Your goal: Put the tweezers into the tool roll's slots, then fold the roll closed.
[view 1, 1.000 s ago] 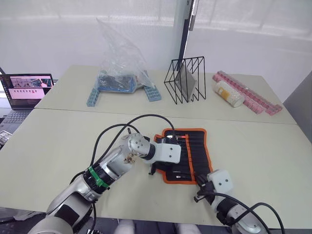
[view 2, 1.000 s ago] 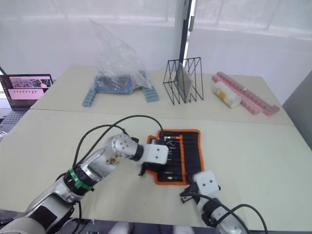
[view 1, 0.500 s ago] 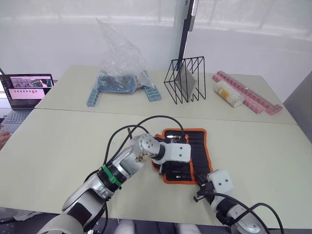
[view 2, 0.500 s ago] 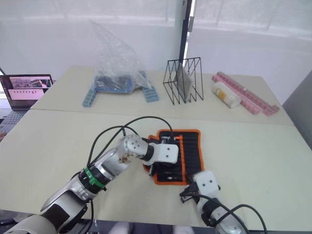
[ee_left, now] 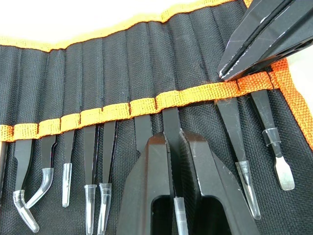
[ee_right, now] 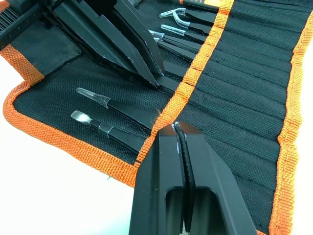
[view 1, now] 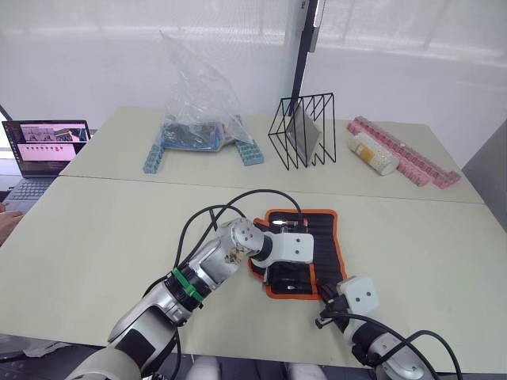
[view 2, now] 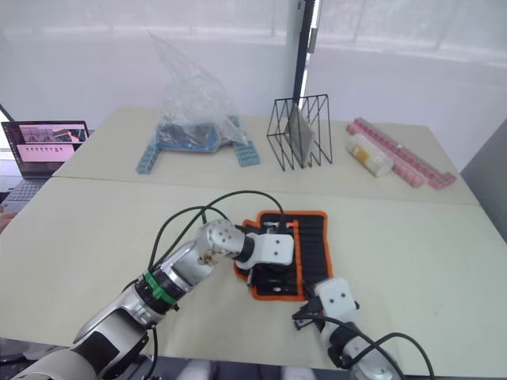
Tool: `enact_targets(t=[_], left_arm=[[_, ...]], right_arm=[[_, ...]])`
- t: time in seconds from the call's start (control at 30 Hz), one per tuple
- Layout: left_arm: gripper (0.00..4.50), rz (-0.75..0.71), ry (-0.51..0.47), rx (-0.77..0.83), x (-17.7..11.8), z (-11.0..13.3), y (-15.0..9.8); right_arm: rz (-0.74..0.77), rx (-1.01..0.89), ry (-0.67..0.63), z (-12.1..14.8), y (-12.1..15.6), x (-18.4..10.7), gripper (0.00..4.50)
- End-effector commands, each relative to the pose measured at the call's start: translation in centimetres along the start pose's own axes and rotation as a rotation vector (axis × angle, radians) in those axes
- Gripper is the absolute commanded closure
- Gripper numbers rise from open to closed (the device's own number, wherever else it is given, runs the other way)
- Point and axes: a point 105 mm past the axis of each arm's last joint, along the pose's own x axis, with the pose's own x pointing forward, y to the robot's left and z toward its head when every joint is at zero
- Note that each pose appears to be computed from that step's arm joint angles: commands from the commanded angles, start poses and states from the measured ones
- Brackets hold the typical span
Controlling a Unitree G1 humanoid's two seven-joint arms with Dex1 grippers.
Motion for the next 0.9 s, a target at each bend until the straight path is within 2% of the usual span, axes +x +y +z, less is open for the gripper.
enact_targets(t=[0.03,0.07,0.33,0.5,0.67,0.77,0.9], left_arm=[[3.63,0.013,-0.038,0.031,-0.3,1.1,0.2],[3.41,0.017,-0.040,0.040,-0.6,1.2,0.4],[0.77,0.051,-0.073,0.057,-3.1,2.2,1.1],[0.77,0.088,-0.094,0.041,-5.1,2.4,1.9],[0.77,0.242,-0.156,-0.065,-8.7,1.6,4.4],[0.77,0.343,-0.159,-0.170,-11.2,-0.5,5.3],[0.77,0.471,-0.098,-0.299,-14.9,-5.0,4.1]], right_arm=[[0.024,0.019,0.043,-1.1,0.6,0.0,4.50],[0.024,0.018,0.042,-1.1,0.6,0.1,4.50],[0.028,0.015,0.040,-1.0,0.5,0.3,4.50],[0.038,0.012,0.038,-1.0,0.5,0.5,4.50],[0.049,0.006,0.040,-1.0,0.4,0.6,4.50],[0.058,0.001,0.040,-0.9,0.3,0.7,4.50],[0.069,-0.006,0.043,-0.9,0.2,0.7,4.50]])
